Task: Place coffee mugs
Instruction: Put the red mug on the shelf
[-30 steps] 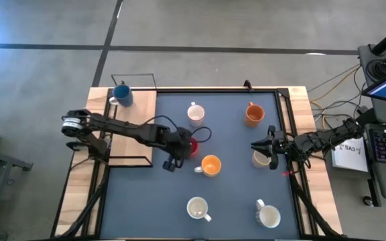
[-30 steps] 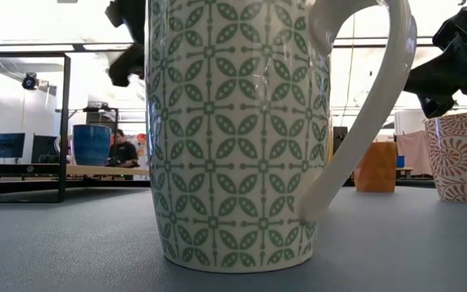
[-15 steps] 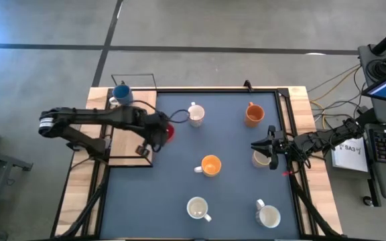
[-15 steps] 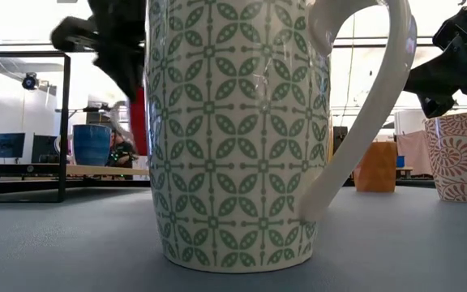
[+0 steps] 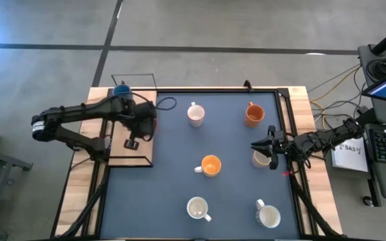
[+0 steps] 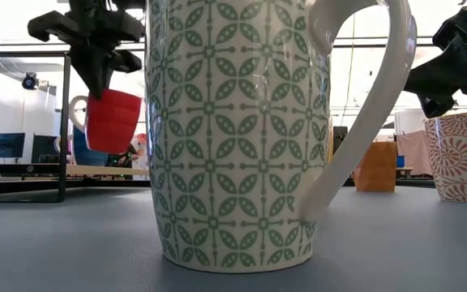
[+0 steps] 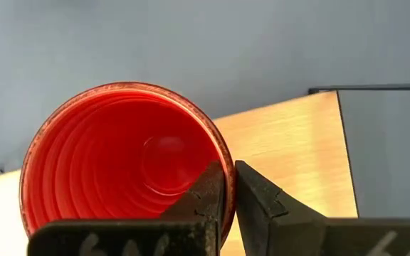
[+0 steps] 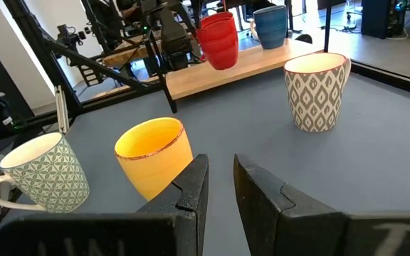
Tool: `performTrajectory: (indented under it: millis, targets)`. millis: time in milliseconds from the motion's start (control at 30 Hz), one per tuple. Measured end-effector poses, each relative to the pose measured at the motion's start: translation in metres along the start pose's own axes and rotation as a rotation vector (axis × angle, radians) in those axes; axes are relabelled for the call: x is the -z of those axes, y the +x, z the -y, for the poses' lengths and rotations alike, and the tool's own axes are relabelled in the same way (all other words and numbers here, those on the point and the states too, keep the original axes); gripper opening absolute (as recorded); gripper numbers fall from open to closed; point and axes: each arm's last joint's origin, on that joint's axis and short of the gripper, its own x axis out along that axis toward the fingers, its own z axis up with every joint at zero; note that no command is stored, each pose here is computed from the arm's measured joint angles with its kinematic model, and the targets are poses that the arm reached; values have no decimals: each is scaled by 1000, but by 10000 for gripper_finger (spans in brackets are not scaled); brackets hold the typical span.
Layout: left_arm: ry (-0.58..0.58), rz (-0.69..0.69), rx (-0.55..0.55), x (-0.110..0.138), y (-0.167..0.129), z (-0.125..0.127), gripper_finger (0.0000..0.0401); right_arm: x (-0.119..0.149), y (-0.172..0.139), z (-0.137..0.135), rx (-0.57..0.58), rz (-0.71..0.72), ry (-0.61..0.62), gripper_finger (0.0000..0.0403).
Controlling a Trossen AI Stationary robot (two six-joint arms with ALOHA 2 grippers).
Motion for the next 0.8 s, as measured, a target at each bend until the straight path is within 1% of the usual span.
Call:
performTrajectory:
  millis: [433, 667, 800]
  targets:
    - [-325, 3, -43, 15, 7, -29, 11, 0, 0, 0, 0, 0, 0, 57]
    - [-533, 7, -67, 22, 21, -36, 12, 0, 0, 0, 0, 0, 0, 57]
    - [-612, 15, -105, 22, 24, -38, 13, 0, 0, 0, 0, 1, 0, 57]
